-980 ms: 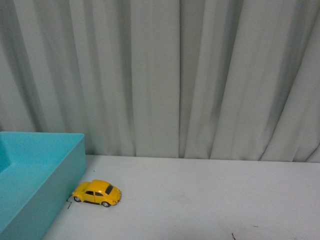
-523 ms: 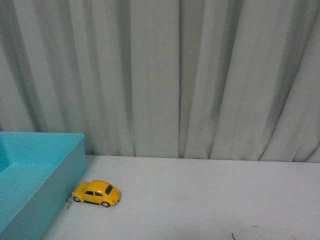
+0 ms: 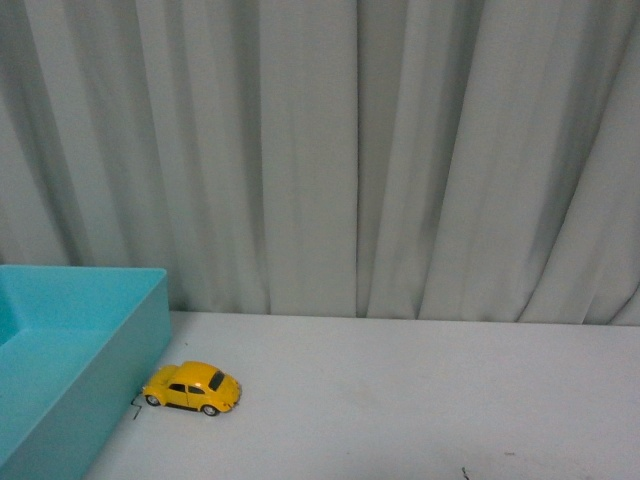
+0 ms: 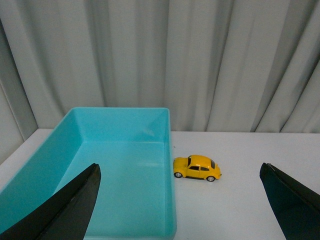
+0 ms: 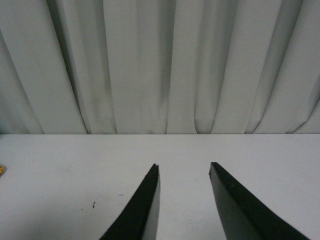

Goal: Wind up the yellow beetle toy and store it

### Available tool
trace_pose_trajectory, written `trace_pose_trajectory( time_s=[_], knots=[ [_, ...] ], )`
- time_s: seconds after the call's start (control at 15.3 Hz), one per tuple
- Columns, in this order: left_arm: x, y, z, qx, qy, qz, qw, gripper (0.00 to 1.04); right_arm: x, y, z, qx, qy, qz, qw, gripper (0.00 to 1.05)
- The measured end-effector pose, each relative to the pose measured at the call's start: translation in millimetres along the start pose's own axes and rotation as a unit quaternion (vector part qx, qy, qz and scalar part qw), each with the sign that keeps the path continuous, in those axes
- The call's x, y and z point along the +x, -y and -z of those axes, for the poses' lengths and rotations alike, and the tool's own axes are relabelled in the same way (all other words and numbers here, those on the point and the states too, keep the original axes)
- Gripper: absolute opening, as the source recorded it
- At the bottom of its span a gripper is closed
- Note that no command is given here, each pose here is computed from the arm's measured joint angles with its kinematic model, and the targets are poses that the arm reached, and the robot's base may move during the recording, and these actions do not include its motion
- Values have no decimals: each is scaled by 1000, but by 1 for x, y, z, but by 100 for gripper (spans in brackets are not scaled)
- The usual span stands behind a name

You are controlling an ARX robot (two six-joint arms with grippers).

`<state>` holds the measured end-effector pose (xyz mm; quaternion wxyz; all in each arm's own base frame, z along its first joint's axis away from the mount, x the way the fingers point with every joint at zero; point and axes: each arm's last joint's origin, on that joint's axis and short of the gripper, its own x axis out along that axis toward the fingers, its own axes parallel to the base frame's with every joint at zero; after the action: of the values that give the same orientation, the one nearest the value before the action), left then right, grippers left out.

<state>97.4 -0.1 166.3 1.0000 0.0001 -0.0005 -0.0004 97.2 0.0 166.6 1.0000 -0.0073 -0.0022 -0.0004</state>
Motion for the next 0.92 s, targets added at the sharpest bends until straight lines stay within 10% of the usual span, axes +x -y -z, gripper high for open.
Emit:
trace_pose_trajectory(
  time_s=[0.39, 0.52, 0.72, 0.92],
  knots=[
    [0, 0, 0, 0, 0, 0, 1000, 98, 0, 0, 0, 0, 0, 0, 1000, 98],
    [10, -4, -11, -88, -200, -112, 969, 98, 0, 0, 0, 0, 0, -1, 1000, 98],
    [74, -14, -60, -162, -151, -153, 963, 98, 0, 0, 0, 0, 0, -1, 1000, 98],
    [149, -16, -56, -108, -196, -127, 966, 98, 0, 0, 0, 0, 0, 0, 1000, 98]
  ],
)
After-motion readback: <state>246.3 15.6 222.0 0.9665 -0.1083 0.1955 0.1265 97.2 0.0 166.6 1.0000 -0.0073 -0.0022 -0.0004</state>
